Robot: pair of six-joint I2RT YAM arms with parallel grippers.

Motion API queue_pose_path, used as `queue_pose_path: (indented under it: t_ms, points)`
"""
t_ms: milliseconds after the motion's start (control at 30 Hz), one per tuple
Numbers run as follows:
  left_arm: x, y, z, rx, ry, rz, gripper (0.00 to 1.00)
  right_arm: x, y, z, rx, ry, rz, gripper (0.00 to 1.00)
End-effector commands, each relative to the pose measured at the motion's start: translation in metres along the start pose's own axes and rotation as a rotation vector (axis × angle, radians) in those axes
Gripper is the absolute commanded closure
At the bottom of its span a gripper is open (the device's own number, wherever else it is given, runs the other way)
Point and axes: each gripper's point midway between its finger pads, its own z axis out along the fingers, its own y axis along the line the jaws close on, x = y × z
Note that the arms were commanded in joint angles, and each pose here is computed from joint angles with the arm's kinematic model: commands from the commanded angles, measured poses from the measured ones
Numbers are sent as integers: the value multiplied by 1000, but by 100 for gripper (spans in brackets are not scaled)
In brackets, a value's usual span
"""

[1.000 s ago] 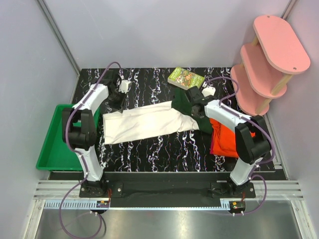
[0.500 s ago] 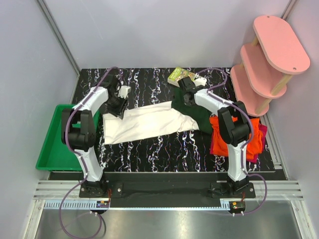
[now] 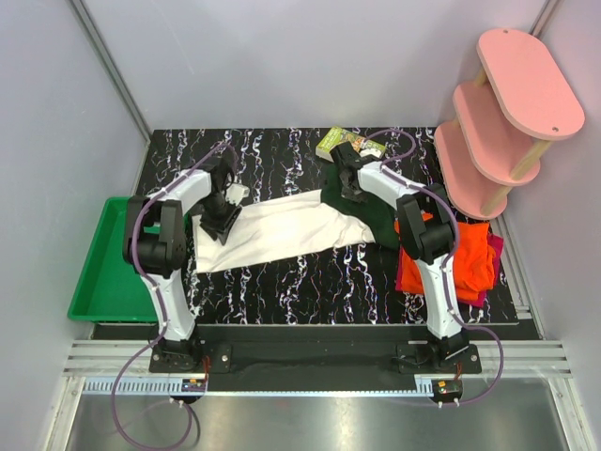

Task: Fold and stack the t-shirts
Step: Fold the tshirt

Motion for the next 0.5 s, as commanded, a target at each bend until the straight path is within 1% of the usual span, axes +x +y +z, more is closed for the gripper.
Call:
queue_pose_path:
  t_ms: [0, 133, 167, 200, 267, 300, 467]
  points:
    - [20, 4, 9, -31, 96, 15, 62, 15, -2, 6, 5, 70, -17, 100]
    - [35, -2, 10, -23, 122, 35, 62, 20, -8, 10, 15, 90, -26, 100]
    - [46, -5, 14, -21, 153, 45, 62, 22, -8, 11, 15, 96, -28, 100]
    - [49, -10, 15, -19, 165, 77, 63, 23, -9, 14, 13, 108, -26, 100]
    - [69, -13, 20, -34, 231, 117, 64, 23, -7, 16, 7, 116, -29, 100]
    - [72, -17, 21, -44, 246, 159, 65, 22, -4, 18, -3, 123, -33, 100]
    - [92, -33, 28, -48, 318, 258, 68, 19, 5, 22, -10, 147, -56, 100]
